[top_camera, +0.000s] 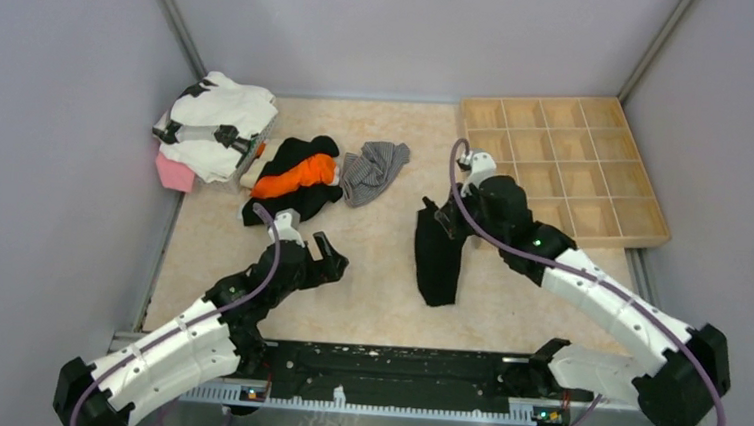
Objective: Roll the underwear
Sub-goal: Flatten out the underwear at the center of the board.
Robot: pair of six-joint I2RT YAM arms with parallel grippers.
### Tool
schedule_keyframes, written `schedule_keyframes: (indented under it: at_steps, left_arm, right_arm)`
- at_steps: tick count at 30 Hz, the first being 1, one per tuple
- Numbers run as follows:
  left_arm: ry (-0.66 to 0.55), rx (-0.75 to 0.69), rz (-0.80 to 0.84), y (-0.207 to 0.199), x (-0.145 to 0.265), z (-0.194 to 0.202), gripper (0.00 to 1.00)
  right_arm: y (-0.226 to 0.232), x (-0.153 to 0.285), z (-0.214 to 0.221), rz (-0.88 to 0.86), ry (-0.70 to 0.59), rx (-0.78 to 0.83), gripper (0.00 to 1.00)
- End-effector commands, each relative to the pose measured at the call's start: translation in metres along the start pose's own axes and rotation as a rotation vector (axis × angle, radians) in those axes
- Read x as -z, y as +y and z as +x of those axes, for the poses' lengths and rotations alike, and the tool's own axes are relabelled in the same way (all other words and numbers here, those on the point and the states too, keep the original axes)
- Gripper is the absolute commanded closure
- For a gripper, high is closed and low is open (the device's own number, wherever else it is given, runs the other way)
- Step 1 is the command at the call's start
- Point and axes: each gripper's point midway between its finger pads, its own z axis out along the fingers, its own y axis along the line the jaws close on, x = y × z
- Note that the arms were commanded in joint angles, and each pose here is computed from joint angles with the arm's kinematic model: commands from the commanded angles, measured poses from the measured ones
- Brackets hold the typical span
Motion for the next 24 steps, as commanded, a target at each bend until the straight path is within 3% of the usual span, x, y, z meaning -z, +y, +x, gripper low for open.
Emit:
schedule_keyframes:
  at_steps: [1,6,12,16,19,24]
  left_arm:
    - [-0.103,-0.01,0.046,-0.024,0.013,-0.037,0.03]
    - [-0.142,-0.032,0.058,-0.035,0.021,-0.055,0.01]
    - [-0.146,-0.038,0.045,-0.033,0.02,-0.056,0.01]
    - [-0.12,-0.018,0.025,-0.023,0.017,-0.045,0.01]
    - [-0.108,0.002,0.026,-0.018,0.017,-0.038,0.01]
    - [-0.087,0.012,0.041,-0.015,0.015,-0.028,0.01]
  right_arm:
    - [-0.027,0.049,-0.05,0.194,-0.122,0.029,1.0]
    - [-0.02,0.071,-0.052,0.245,-0.094,0.047,1.0]
    - [0.05,0.036,0.021,0.133,0.082,0.094,1.0]
    - [0.135,0.019,0.076,-0.233,0.185,0.045,0.74]
    - [0.169,0.027,0.086,-0.445,0.19,-0.047,0.62]
    - [0.107,0.028,0.073,-0.141,0.148,0.011,0.52]
